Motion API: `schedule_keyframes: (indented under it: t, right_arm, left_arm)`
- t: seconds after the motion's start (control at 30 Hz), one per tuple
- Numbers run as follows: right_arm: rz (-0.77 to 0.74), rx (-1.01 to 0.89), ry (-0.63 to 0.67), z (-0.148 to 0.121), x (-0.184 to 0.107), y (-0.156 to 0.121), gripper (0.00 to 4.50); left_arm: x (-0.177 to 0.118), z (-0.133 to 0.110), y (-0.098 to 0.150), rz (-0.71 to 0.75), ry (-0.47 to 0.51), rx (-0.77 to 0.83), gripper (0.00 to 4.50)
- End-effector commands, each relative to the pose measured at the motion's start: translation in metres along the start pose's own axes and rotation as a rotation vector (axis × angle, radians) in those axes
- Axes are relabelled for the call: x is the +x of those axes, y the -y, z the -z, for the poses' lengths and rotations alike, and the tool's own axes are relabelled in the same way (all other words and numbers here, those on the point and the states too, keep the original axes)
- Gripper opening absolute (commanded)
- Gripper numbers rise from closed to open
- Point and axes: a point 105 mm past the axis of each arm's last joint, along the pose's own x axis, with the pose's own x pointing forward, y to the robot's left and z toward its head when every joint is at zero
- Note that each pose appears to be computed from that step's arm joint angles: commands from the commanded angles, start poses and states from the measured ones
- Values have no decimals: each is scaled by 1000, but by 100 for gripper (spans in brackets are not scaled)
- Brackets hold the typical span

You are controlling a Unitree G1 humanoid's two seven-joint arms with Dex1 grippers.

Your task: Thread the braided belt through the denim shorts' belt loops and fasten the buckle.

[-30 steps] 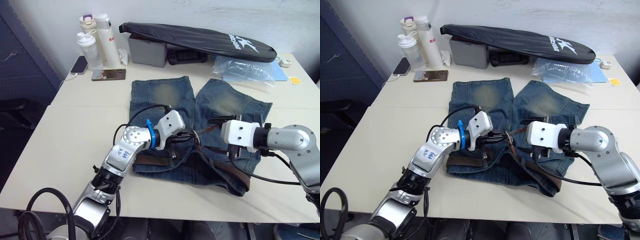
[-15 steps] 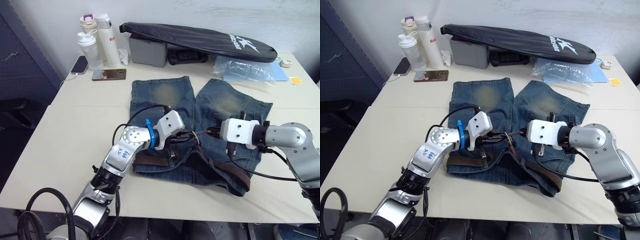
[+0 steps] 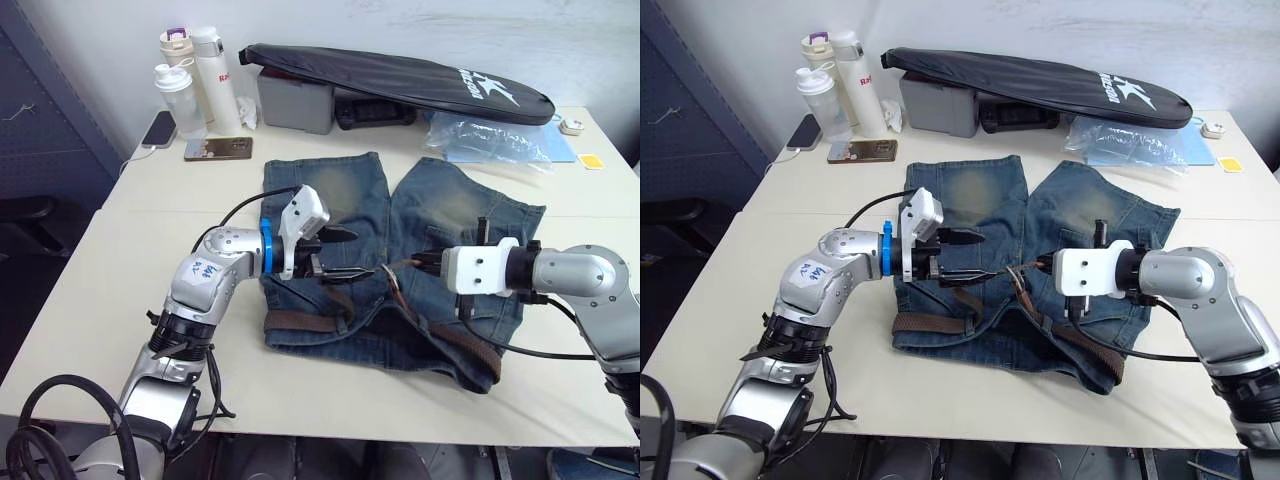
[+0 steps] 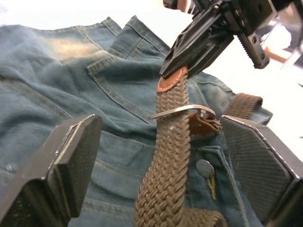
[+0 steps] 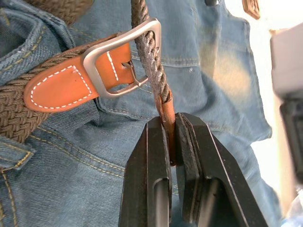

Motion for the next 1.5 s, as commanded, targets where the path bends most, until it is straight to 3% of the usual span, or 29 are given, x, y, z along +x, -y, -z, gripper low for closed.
schedule_keyframes:
  t: [0.03,0.27,0.3,0.37,0.63,1.1,1.27,1.5]
  right_arm:
    - [93,-138,-28,-4,-16,19,0]
    - [110,-215,-62,-1,-28,29,0]
    - [112,-215,-63,-1,-29,30,0]
    - [112,-214,-66,0,-31,31,0]
    - [80,-294,-66,-5,-35,33,0]
    - [38,-552,22,-49,-44,63,0]
    - [23,-628,25,-56,-44,74,0]
    - [40,-646,79,-64,-38,76,0]
  left_arm:
    - [-9,-16,4,49,31,7,443]
    - [-45,30,7,105,-196,-11,443]
    - [-48,31,6,99,-198,-13,420]
    - [-52,32,4,87,-197,-15,367]
    - [-40,41,11,124,-202,4,8]
    - [10,105,29,105,-388,25,8]
    - [10,114,29,88,-415,10,8]
    - [4,109,24,53,-382,-5,8]
